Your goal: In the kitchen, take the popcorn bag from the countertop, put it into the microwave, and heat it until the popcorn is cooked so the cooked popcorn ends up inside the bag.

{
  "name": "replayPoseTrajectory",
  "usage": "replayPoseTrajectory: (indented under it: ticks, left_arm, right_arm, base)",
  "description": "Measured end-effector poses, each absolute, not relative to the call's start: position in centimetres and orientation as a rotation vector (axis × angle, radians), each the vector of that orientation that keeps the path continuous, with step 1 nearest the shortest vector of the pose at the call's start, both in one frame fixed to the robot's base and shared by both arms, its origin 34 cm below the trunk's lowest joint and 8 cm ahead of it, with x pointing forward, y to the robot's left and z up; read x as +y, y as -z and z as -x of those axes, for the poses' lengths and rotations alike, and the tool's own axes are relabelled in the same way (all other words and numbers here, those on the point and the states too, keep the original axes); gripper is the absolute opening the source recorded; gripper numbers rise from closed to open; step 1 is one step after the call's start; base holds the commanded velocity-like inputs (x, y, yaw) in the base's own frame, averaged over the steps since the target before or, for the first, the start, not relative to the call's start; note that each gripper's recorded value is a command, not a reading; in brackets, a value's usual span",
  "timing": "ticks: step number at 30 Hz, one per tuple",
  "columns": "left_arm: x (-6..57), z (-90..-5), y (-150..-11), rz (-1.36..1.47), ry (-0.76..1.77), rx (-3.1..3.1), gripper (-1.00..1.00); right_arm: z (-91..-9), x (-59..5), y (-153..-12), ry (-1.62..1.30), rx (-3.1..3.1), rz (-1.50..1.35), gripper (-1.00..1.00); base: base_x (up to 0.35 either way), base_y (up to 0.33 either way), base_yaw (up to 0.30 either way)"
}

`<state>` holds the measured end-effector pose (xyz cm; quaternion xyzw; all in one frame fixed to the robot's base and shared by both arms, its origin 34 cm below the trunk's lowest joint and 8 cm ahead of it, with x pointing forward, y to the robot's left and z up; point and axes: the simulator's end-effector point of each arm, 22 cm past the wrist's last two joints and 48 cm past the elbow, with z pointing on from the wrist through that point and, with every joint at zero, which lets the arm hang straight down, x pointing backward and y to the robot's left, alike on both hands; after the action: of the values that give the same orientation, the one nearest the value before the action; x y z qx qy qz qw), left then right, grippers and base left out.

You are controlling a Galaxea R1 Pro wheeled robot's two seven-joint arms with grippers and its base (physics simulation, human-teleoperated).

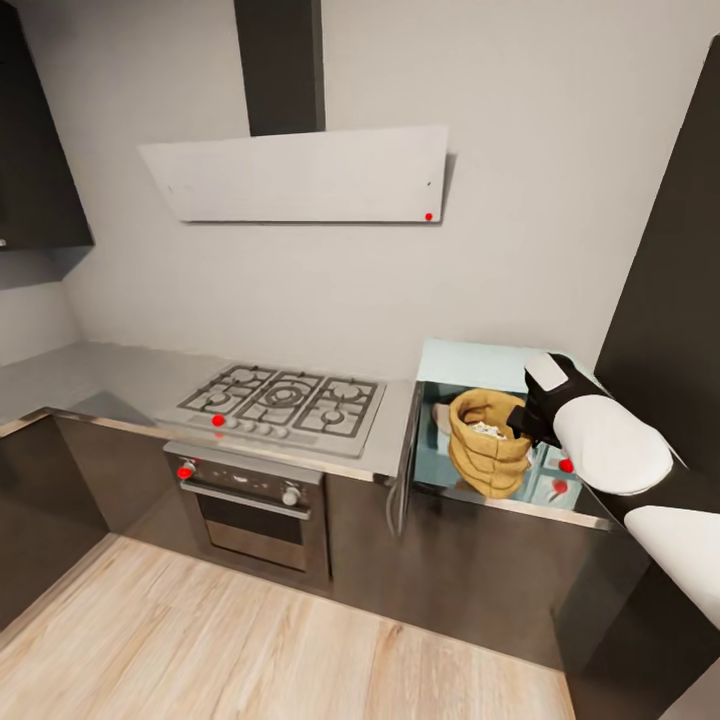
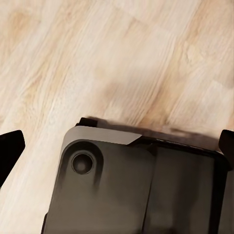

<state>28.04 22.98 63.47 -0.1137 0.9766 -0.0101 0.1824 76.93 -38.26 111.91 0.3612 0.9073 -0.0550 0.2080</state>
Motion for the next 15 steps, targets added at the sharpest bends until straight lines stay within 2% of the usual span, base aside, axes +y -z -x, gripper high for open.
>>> replayPoseTrajectory:
  ticks: [15]
  left_arm:
    - [22.97, -28.05, -63.44, 0.321, 0.029, 2.757, 1.00]
  right_arm:
    - [-76.93, -38.09, -111.44, 0.154, 2.529, -1.006, -1.00]
  base:
    - [0.019, 0.000, 0.000]
